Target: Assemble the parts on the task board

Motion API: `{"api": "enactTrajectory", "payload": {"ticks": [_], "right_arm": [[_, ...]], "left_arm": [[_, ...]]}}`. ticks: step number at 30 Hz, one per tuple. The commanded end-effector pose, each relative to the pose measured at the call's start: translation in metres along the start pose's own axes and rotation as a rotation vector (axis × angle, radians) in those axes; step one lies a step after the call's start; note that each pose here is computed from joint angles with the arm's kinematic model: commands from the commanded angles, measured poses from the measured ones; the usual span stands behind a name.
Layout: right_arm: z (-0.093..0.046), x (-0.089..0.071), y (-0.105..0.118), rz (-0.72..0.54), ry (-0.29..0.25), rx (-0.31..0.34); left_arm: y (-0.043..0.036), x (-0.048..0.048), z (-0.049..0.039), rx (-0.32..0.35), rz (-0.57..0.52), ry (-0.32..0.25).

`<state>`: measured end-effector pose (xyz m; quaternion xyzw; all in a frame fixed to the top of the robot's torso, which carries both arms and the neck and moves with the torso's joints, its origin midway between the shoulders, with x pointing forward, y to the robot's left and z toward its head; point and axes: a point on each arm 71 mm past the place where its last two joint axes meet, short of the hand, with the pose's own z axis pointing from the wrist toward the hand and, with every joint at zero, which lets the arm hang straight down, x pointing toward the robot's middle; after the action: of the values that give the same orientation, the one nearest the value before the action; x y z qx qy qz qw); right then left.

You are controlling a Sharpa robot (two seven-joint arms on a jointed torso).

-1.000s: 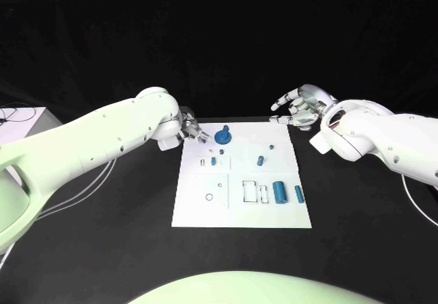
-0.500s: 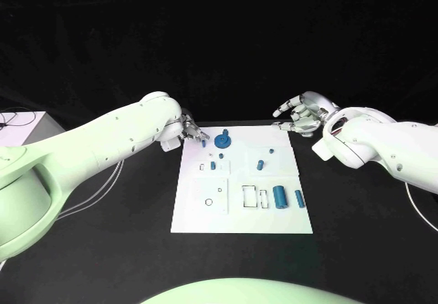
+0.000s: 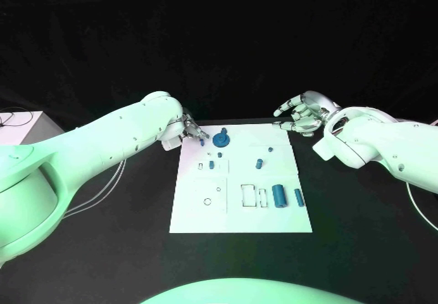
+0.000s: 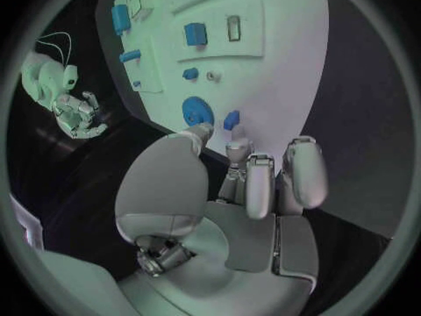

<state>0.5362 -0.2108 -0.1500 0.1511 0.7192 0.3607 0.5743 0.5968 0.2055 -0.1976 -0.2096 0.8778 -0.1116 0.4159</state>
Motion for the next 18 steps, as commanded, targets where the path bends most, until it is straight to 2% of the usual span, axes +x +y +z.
{"api": "enactTrajectory", "payload": {"ticks": [1, 18], "right_arm": [[0.0001, 0.0001, 0.0019, -0.01, 0.0, -0.015], [-0.0005, -0.0007, 0.0019, -0.01, -0.002, -0.016]], "left_arm": [[-0.0021, 0.0003, -0.0001, 0.01, 0.009, 0.01], [-0.0008, 0.0007, 0.0016, -0.003, 0.013, 0.019]]}}
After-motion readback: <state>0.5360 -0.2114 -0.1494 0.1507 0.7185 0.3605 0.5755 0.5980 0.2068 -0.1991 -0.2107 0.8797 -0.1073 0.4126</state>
